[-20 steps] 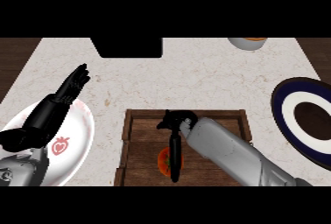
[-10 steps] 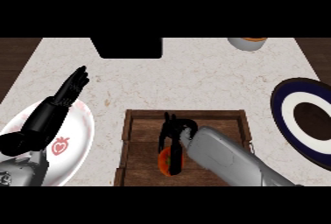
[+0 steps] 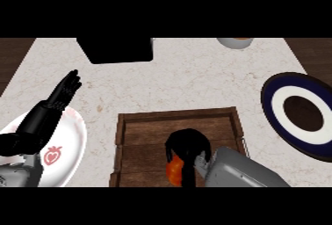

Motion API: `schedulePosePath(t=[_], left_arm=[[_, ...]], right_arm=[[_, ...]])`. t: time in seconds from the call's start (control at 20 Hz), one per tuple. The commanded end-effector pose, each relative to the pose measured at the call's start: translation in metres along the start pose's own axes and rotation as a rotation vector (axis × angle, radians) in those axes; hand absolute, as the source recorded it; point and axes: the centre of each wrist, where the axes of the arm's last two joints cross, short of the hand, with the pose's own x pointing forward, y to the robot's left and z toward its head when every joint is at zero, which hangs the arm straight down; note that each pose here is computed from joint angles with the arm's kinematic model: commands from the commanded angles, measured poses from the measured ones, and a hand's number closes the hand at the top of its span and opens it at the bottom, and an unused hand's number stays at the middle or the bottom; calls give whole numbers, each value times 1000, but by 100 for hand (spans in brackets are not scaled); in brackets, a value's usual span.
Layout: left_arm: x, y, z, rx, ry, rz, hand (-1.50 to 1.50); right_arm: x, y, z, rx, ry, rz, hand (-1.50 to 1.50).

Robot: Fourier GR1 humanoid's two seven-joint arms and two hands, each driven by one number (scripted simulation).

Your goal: Pick the tomato from the tray and place it in the plate

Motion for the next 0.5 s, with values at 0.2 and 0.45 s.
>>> schedulePosePath(t=[0.2, 0.45], left_arm=[[-11, 10, 17, 71, 56, -1, 0], [-10, 14, 24, 101, 46, -9, 0]], right_arm=[[-28, 12, 76, -496, -134, 109, 150], [-47, 29, 132, -674, -202, 103, 150]])
